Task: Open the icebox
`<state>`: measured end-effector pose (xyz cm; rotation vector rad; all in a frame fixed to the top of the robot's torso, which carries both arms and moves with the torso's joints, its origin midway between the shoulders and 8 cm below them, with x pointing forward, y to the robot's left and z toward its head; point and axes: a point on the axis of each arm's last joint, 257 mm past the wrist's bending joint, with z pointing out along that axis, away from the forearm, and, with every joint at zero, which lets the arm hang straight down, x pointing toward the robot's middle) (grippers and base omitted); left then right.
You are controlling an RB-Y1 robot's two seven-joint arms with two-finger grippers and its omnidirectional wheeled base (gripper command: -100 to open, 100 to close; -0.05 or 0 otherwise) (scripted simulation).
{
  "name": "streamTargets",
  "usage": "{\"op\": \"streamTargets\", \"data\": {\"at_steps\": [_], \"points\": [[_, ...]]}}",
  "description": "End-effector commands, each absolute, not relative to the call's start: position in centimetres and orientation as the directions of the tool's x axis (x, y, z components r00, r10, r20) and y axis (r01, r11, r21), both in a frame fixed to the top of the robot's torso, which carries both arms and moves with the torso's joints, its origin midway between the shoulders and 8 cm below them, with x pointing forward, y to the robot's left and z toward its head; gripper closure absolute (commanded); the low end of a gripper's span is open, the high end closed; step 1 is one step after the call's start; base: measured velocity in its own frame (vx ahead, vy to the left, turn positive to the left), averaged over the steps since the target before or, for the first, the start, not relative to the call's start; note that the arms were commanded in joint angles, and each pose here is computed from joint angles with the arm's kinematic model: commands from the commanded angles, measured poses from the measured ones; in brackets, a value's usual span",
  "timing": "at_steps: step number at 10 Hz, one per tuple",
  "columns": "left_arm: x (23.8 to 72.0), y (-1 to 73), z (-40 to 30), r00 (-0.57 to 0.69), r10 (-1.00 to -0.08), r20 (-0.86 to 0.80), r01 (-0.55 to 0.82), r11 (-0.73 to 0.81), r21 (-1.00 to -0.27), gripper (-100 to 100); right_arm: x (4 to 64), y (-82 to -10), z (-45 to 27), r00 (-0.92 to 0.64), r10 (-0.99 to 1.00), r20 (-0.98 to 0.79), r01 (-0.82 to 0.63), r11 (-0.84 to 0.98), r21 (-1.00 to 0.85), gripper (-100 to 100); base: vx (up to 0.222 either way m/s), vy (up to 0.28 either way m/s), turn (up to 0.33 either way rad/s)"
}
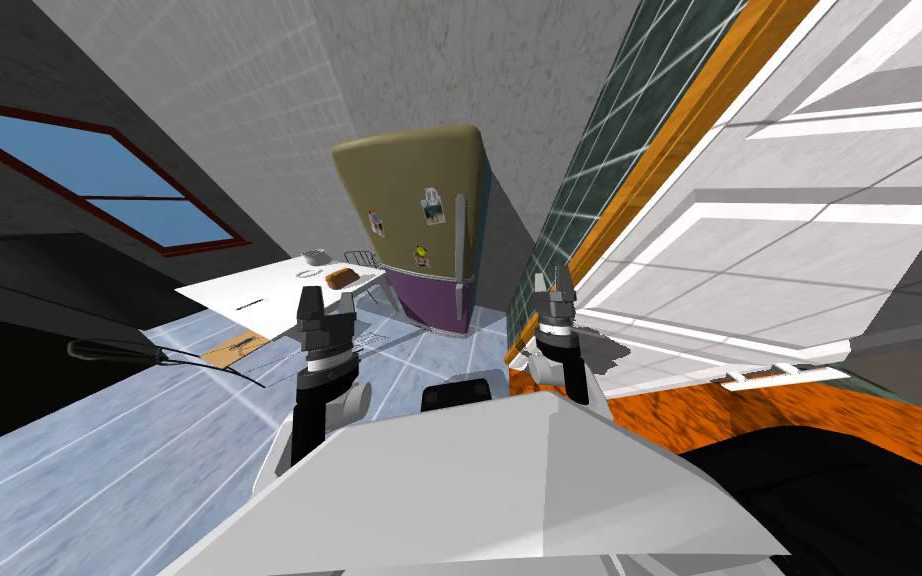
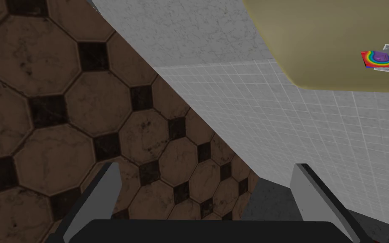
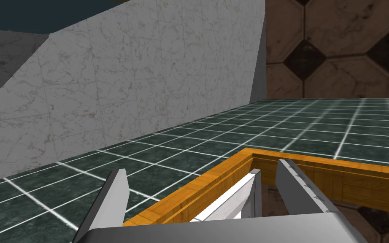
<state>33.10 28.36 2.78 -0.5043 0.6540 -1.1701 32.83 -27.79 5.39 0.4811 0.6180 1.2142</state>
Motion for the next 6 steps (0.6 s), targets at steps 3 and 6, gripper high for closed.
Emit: {"op": "streamTargets", "data": {"at_steps": [3, 6], "points": [[33.09, 28.36, 2.79, 0.245, -0.948, -0.204, 0.671, 0.318, -0.670, 0, 32.83, -27.79, 5.40, 0.222, 0.958, -0.180, -0.709, 0.286, 0.644, 0, 0.000, 0.000, 0.000], [33.09, 28.35, 2.79, 0.245, -0.948, -0.204, 0.671, 0.318, -0.670, 0, 32.82, -27.79, 5.40, 0.223, 0.958, -0.180, -0.709, 0.286, 0.644, 0, 0.000, 0.000, 0.000]]}}
